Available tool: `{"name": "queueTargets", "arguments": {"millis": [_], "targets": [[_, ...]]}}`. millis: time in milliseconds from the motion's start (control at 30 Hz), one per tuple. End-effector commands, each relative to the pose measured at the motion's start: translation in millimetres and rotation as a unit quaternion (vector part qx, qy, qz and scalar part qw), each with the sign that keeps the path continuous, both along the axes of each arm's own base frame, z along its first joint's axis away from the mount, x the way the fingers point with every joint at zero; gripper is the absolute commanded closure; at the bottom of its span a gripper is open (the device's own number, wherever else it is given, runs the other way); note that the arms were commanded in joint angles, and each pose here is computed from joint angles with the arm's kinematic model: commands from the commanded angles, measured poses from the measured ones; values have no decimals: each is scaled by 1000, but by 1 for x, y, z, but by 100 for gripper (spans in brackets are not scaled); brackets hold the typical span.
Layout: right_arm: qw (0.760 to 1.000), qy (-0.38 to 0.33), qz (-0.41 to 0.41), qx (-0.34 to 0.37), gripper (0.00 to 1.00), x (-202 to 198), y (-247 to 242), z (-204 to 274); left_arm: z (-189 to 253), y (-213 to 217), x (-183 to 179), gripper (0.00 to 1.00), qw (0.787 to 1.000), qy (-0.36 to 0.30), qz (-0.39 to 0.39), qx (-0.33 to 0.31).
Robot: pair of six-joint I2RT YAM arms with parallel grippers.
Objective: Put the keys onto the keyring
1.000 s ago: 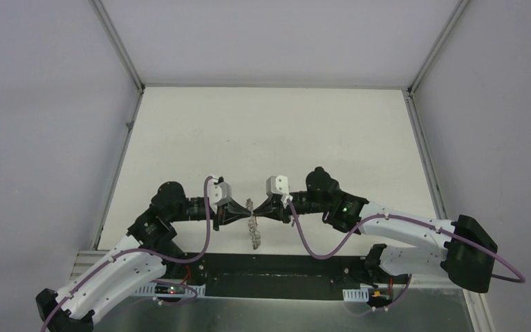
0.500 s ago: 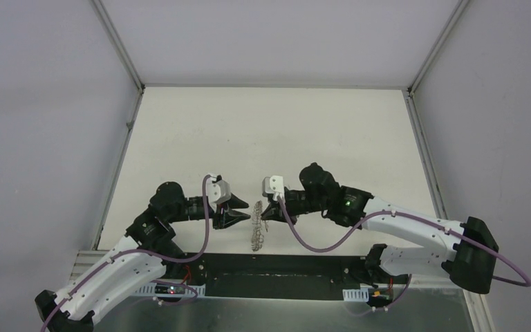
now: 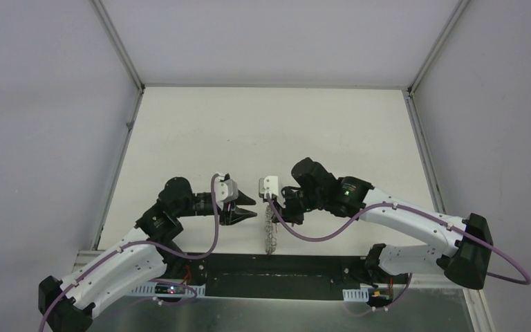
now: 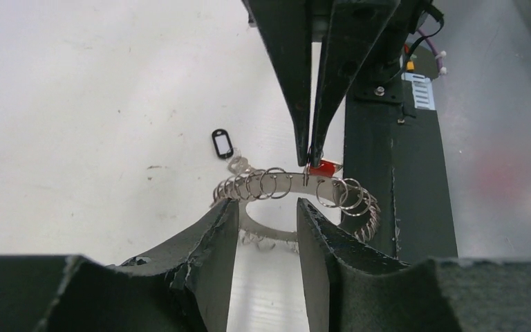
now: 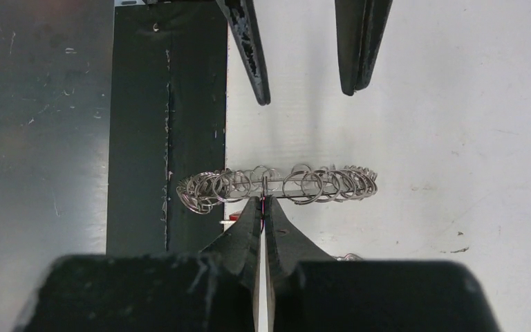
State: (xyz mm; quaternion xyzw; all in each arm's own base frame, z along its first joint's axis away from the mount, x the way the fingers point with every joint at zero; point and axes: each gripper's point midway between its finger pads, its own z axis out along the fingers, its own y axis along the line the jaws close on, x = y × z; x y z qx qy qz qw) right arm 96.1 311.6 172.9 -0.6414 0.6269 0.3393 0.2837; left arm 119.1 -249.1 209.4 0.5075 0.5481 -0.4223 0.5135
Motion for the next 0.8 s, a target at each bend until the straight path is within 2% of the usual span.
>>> {"name": "queueTargets", "arguments": {"millis": [0,567,767], "targets": [[999,-12,6,37,100,0,9,27,22,-13,-7,61,996,-57,-43,-53],[998,-20,1,65,100,2,13,35,-4,-36,-13,64,996,-18,-73,-45],[998,-20,1,66,100,2,14,36,-13,-39,-16,71,996,-14,-81,-32]]}}
